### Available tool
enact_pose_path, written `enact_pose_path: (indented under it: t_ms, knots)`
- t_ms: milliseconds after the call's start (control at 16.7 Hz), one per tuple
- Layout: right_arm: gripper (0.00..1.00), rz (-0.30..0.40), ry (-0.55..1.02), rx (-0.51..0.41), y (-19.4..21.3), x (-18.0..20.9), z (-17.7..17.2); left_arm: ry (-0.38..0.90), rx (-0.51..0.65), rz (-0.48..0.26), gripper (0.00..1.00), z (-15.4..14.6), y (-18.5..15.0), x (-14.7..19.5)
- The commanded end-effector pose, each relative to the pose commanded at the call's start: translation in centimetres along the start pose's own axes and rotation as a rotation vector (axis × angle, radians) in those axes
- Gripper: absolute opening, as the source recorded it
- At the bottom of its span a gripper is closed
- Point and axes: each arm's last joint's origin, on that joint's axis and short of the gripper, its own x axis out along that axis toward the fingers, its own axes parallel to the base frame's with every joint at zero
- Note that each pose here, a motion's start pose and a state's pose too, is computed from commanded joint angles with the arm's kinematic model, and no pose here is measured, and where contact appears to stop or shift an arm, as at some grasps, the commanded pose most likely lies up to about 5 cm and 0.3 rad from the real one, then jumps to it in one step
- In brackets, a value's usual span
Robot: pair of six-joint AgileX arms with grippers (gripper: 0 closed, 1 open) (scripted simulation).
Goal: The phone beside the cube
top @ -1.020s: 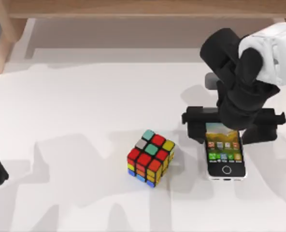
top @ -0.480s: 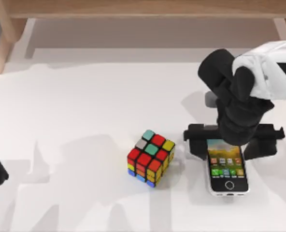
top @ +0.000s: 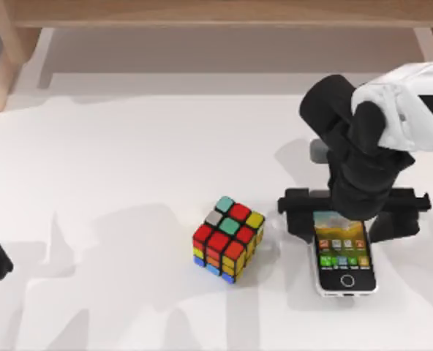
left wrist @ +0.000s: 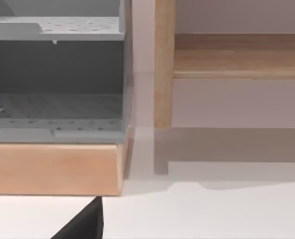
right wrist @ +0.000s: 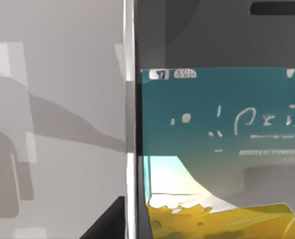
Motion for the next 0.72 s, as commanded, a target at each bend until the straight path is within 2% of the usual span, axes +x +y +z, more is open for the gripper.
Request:
enact_pose_path:
  t_ms: [480,720]
  knots:
    - [0.98,0.000,0.000,0.000,0.00,0.00,0.00,0.000,0.000,0.000,1.00,0.00,0.00,0.00]
    - [1.00,0.000,0.000,0.000,0.00,0.00,0.00,0.000,0.000,0.000,1.00,0.00,0.00,0.00]
